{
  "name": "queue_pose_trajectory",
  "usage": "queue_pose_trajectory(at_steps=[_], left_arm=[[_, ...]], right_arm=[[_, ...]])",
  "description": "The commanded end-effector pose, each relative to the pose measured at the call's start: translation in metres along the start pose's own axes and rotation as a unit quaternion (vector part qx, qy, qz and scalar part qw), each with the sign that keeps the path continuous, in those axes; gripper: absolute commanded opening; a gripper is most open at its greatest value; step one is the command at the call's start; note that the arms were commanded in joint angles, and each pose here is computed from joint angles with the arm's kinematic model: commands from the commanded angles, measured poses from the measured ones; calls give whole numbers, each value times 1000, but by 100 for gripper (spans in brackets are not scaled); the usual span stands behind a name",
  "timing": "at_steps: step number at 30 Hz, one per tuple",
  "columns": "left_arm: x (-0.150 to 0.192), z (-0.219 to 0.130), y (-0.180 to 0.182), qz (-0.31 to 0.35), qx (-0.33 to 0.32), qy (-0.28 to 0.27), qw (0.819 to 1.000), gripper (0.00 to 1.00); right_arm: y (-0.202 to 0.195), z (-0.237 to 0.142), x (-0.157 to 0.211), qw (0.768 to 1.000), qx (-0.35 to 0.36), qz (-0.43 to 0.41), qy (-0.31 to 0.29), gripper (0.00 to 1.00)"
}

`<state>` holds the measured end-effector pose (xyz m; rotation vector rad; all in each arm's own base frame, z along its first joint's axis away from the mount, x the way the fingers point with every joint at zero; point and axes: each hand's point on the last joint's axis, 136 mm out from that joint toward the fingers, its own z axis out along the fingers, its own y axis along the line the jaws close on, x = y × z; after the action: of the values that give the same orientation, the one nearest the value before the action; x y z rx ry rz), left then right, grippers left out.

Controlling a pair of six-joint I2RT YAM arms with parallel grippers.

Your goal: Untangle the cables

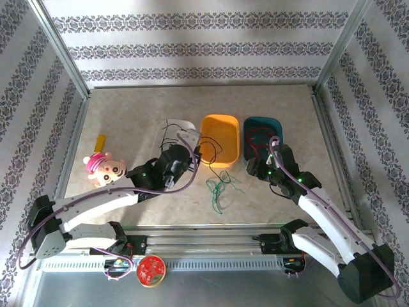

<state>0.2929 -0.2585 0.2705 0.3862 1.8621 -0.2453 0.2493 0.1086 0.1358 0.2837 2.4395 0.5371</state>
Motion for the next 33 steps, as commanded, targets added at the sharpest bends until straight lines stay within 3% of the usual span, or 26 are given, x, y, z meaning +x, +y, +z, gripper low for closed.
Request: queue_pose_trajectory(at_steps=[1, 4, 10, 15, 19, 33], left_arm=[[-36, -16, 30, -12, -66, -61, 996, 0], [-52, -28, 43, -45, -70, -93, 992, 0], [-59, -34, 20, -54, 38, -91, 994, 0], [-54, -31, 2, -50, 81, -67, 993, 0], [-55, -30, 0, -52, 86, -68, 993, 0], [-83, -56, 9, -65, 89, -98, 989, 0]], right_arm=[[-5, 0, 0, 1000, 10, 4, 0, 54], [-2, -1, -2, 1000, 4, 1, -2, 54], [19, 3, 5, 998, -50, -25, 26, 54], [61, 14, 45, 977, -137, -96, 132, 54], [85, 25, 84, 951, -158, -165, 208, 54], [93, 75, 133, 910, -115, -223, 329, 54]])
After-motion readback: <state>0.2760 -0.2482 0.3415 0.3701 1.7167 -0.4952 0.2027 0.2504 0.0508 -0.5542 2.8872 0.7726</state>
